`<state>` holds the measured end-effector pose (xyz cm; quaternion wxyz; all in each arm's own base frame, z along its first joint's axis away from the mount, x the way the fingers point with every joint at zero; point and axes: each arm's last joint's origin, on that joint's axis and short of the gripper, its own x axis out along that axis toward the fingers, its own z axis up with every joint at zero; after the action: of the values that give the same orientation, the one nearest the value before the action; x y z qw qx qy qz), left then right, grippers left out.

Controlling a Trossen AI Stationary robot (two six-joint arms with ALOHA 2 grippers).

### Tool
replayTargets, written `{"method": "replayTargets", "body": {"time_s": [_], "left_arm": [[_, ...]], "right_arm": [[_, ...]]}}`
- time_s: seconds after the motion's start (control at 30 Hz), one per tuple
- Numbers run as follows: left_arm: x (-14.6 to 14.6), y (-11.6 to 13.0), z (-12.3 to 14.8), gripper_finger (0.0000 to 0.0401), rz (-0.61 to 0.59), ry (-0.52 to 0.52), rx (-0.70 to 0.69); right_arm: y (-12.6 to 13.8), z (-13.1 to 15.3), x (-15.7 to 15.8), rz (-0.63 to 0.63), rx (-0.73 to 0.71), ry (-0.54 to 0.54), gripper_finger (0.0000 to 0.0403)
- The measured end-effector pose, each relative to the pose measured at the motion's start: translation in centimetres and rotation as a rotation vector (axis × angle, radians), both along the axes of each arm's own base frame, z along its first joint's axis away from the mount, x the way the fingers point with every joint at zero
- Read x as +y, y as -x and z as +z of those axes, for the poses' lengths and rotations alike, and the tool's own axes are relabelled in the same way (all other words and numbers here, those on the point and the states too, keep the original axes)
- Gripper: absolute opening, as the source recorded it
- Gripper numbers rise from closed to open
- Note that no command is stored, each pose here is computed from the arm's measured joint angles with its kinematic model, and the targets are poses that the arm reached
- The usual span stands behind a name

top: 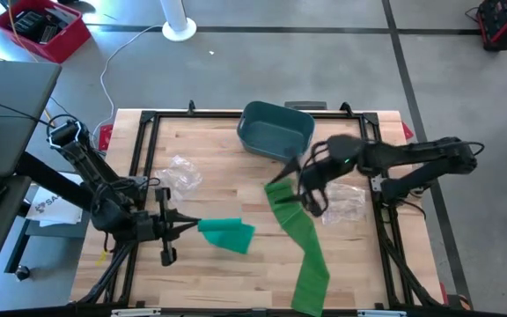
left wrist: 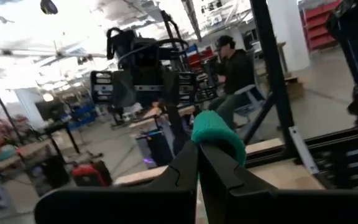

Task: Roll bandage
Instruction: Roll the light green bandage

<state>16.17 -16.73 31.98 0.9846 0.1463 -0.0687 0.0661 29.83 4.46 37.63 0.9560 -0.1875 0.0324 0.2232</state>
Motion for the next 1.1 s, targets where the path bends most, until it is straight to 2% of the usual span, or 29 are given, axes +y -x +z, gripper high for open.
{"method": "replayTargets", "body": {"time_s": [0.1,0.27,0.43,0.57,0.7,0.9,1.1], "left_arm": [[0.0,0.0,-0.2,0.0,-0.007,0.034,-0.002],[0.0,0.0,-0.1,0.0,-0.007,0.041,-0.004],[0.0,0.0,-0.1,0.0,-0.008,0.043,-0.007],[0.1,-0.1,-0.1,0.0,-0.009,0.035,-0.009],[0.3,-0.3,-0.1,0.0,-0.002,0.034,-0.01],[0.3,-0.4,-0.1,0.0,-0.011,0.032,-0.013],[0.3,-0.4,-0.1,0.0,-0.012,0.031,-0.013]], "right_arm": [[-2.1,-2.0,0.9,-0.007,0.039,0.011,0.0204],[-4.5,-3.1,2.5,-0.04,-0.075,0.01,0.0204],[-4.6,-3.0,2.9,-0.118,-0.09,0.002,0.0204],[-4.7,-2.8,3.8,-0.09,-0.131,-0.028,0.0204],[-5.5,-3.9,5.5,-0.061,-0.14,-0.029,0.0204],[-5.7,-4.1,6.5,-0.196,-0.184,0.016,0.0197],[-5.1,-3.7,6.3,-0.2,-0.159,0.031,0.0173]]}}
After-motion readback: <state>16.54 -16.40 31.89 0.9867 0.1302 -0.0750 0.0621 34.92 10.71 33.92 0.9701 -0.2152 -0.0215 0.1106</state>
